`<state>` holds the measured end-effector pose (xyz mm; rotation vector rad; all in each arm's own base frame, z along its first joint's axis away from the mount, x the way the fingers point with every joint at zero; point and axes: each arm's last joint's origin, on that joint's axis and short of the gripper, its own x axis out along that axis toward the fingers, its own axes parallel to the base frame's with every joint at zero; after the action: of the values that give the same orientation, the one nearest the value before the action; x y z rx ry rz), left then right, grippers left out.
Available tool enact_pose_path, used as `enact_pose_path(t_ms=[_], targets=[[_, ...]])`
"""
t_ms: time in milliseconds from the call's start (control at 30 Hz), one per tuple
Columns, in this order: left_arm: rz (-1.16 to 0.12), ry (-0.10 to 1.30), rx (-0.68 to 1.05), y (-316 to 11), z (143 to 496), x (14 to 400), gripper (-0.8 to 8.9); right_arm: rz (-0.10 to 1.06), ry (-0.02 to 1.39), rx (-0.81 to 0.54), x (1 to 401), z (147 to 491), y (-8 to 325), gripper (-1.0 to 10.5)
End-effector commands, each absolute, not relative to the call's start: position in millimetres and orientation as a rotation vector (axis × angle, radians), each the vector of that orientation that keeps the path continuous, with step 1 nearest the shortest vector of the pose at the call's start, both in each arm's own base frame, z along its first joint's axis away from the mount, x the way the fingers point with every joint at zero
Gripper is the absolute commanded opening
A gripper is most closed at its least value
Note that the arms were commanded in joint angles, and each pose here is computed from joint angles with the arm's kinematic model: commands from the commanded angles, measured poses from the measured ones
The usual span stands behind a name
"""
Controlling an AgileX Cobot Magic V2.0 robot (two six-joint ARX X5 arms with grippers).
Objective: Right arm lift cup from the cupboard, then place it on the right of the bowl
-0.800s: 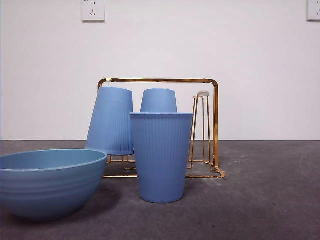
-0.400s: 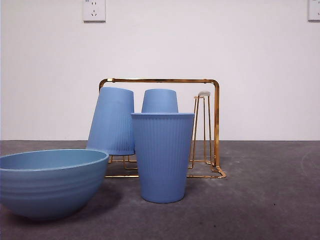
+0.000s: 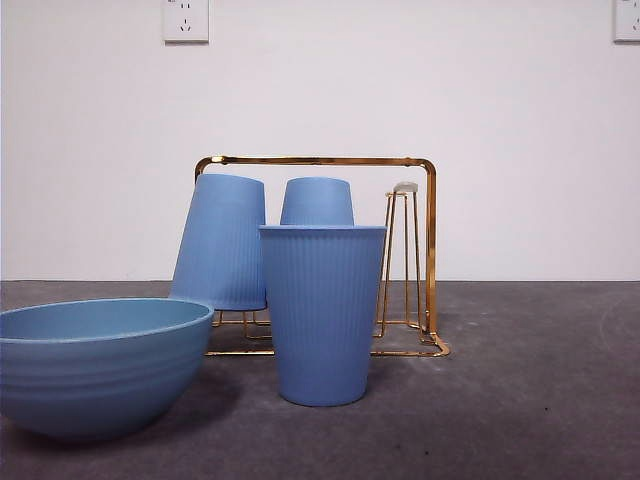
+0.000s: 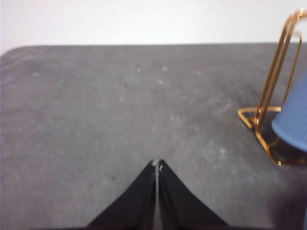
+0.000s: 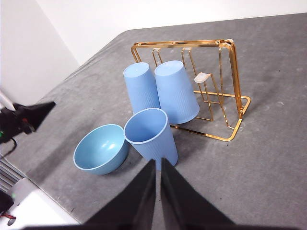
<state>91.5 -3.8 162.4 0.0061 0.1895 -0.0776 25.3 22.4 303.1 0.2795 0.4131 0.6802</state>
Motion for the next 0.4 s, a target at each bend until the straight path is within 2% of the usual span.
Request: enact_pose_path(t_ms=[33,400], targets=[[-0.078,0.174,0.019,-3.8,156.3,93.8,0.06,0.69,0.387,0.273,24.2,308.0,21.8,0.2],[-0.076,0.176,0.022,-3.6,149.6,95.5,0.06,0.692,0.38,0.274,24.3,308.7,21.8,0.2]])
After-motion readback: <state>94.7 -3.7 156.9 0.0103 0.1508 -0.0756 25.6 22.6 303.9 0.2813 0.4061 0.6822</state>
